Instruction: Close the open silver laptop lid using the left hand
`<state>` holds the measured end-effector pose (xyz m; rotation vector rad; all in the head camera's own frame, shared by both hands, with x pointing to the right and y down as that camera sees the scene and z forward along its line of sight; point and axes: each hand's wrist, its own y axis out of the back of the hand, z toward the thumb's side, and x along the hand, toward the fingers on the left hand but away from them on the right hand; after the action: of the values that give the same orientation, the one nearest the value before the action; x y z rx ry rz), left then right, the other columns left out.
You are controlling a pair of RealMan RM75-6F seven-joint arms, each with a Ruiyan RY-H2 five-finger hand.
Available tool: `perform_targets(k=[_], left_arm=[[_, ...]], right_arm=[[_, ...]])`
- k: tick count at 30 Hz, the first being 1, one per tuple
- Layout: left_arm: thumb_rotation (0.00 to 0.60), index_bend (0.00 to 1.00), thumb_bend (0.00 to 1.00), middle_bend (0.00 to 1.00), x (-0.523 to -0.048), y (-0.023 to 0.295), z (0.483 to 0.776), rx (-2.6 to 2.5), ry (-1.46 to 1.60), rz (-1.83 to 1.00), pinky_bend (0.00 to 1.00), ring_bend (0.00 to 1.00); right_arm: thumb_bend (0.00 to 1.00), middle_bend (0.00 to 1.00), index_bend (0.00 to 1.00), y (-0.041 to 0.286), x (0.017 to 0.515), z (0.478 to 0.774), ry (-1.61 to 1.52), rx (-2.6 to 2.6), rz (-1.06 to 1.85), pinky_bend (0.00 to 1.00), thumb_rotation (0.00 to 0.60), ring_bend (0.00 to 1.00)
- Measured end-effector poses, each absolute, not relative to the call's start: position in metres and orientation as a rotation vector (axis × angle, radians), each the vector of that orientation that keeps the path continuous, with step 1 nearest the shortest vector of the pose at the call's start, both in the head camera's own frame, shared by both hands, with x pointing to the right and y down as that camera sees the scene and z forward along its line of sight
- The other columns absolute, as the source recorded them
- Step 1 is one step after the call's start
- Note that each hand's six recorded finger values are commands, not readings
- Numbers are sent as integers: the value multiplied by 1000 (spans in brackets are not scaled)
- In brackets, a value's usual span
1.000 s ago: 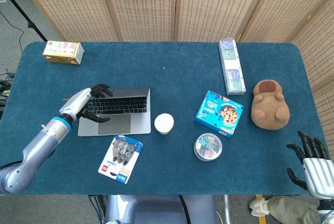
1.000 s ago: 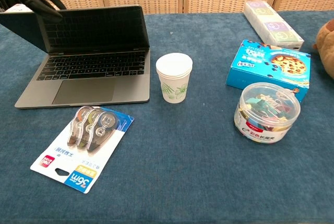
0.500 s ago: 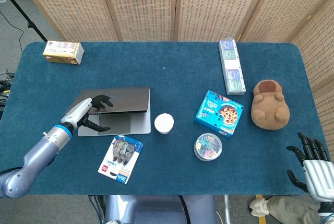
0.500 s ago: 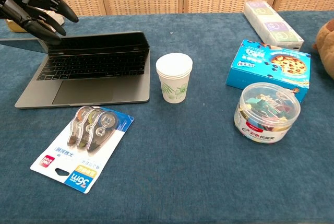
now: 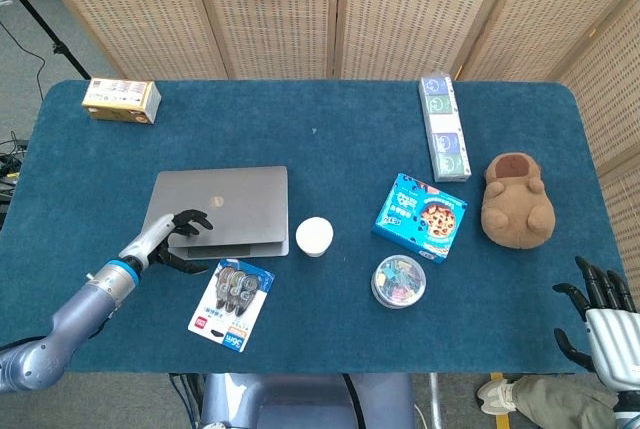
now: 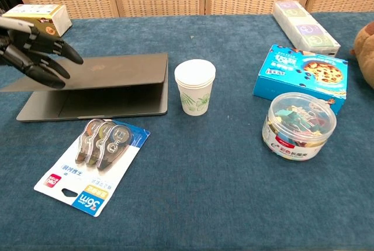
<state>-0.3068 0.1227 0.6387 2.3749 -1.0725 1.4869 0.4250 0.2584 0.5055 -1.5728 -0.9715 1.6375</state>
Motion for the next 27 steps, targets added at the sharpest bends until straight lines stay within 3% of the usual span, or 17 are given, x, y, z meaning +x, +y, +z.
perform_targets(k=[16,27], left_arm=[[600,337,128,193,-316,156,671,2326,-1007,1515,211,269],[600,337,128,193,-322,153,669,2356,-1012,1550,211,268]], right_arm=[[353,0,276,259,424,507,-965,-1581,1646,0,600,0],[353,0,271,258,424,507,-973,-1582,1640,0,600,0]])
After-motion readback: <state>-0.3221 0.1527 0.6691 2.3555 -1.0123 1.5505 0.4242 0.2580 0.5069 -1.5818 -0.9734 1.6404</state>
